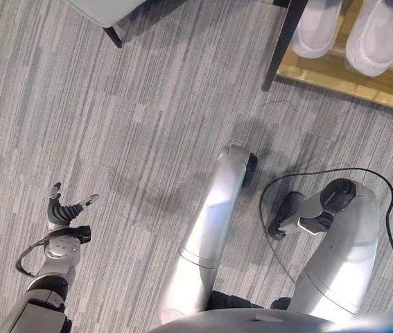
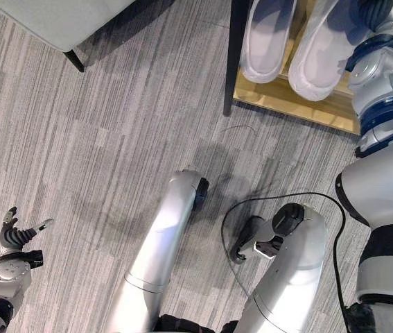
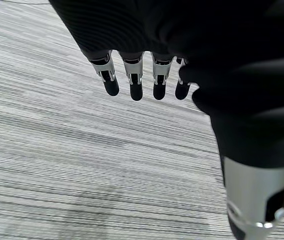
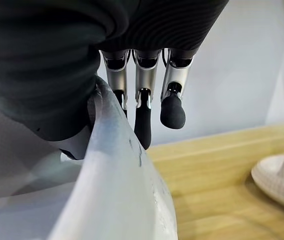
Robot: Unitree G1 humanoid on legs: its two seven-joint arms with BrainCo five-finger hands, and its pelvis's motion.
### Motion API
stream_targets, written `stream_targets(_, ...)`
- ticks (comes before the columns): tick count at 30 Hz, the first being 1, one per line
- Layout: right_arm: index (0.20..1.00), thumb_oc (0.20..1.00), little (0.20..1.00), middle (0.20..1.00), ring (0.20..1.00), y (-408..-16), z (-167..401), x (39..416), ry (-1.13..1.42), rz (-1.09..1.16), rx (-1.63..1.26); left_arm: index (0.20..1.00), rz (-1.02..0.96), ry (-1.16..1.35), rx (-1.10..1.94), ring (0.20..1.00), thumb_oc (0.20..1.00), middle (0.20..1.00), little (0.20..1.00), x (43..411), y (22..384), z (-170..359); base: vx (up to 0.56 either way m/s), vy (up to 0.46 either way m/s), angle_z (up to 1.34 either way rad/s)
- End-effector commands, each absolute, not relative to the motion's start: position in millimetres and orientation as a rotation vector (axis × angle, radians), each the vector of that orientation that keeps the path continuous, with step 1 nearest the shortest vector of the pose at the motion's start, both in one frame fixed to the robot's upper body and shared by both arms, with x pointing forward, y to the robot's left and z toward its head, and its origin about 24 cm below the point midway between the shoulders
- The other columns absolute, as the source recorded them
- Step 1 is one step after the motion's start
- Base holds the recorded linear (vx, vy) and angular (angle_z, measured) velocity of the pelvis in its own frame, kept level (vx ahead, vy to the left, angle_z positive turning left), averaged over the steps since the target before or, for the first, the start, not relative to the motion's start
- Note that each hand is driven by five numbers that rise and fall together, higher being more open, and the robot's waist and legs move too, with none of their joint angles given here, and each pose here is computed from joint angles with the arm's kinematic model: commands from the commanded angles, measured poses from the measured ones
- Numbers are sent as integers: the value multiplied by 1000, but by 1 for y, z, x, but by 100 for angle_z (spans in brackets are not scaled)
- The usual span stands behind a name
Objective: Arrange the slippers neatly on the shoe rack.
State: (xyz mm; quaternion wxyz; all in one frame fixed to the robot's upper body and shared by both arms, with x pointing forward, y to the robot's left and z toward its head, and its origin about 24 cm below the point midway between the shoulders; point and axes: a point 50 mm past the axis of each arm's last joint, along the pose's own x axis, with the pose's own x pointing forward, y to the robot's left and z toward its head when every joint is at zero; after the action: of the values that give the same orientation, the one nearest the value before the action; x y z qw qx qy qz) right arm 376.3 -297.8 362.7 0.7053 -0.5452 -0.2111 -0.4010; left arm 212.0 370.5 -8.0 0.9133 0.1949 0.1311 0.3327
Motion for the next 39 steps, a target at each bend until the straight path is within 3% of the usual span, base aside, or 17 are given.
stream_targets(1,1000,1000,1000,1000,1000,-290,389,370,-563,-929,-1113,1000,760,211,422,1000,1000,1000,1000,210,391,13,10,14,-4)
stream_targets(11,1000,1000,1000,1000,1000,-274,377,381,-572,-854,-940,1000,785,238,418,1000,1000,1000,1000,206,397,11,-15,25,-7)
stream_targets(24,1000,1000,1000,1000,1000,-229,355,380,-824,-627,-557,1000,858,270,405,1000,1000,1000,1000,195,397,1,-30,4,-6)
stream_targets(39,1000,1000,1000,1000,1000,-186,266,380,-792,-314,-919,1000,931,170,382,1000,1000,1000,1000,213,404,26,-54,-41,-10)
